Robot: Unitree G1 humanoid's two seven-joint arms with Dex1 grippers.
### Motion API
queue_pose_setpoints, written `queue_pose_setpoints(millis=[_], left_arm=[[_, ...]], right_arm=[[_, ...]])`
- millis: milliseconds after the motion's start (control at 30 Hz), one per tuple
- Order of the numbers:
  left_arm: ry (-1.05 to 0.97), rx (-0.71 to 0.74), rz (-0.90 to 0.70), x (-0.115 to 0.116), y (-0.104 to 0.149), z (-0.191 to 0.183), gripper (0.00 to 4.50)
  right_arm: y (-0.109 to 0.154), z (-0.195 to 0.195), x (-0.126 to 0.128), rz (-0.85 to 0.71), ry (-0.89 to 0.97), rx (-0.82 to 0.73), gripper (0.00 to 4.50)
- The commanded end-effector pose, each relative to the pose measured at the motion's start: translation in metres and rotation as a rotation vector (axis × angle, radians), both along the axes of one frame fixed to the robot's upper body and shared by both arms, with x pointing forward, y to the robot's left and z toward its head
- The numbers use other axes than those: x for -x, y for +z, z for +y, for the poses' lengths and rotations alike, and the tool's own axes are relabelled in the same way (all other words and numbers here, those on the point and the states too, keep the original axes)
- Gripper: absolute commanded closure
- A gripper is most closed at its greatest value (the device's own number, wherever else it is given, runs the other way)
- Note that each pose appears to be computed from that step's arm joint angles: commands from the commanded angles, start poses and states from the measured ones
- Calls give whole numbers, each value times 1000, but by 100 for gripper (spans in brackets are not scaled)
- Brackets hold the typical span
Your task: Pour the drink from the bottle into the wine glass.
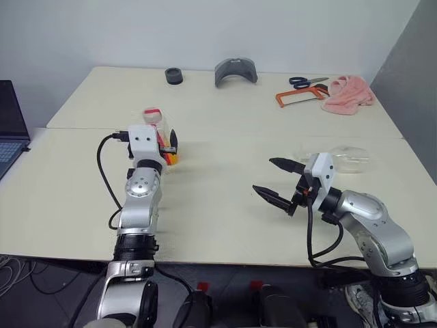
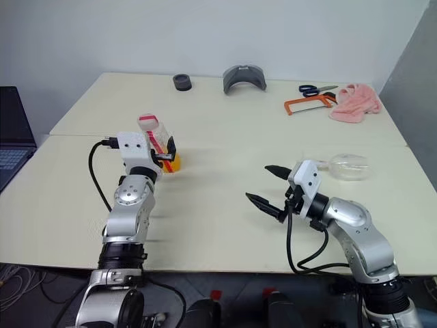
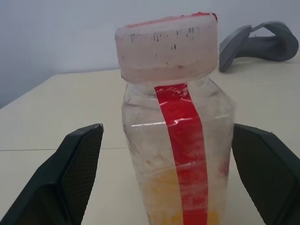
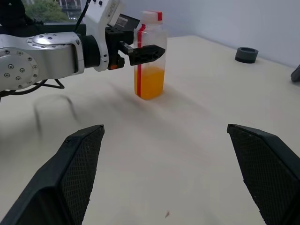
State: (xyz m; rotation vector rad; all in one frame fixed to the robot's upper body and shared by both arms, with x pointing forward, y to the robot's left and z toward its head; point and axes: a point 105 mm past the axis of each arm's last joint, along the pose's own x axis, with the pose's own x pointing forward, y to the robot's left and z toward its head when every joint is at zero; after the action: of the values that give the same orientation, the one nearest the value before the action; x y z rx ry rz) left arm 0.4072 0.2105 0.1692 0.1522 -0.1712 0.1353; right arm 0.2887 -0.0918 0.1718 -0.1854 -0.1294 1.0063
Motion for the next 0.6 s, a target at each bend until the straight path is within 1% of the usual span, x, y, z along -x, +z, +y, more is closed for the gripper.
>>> queue_pose_setpoints(millis=[33, 233, 600], left_arm=[[25, -34, -51, -3, 18, 0, 1], [36, -35, -55, -11, 26, -5, 1], [63, -27, -40, -15, 28, -6, 1]], right_arm=[[12, 0, 1, -40, 10, -9, 0], [13, -1, 1, -42, 15, -3, 0], [12, 2, 2, -37, 36, 3, 0]])
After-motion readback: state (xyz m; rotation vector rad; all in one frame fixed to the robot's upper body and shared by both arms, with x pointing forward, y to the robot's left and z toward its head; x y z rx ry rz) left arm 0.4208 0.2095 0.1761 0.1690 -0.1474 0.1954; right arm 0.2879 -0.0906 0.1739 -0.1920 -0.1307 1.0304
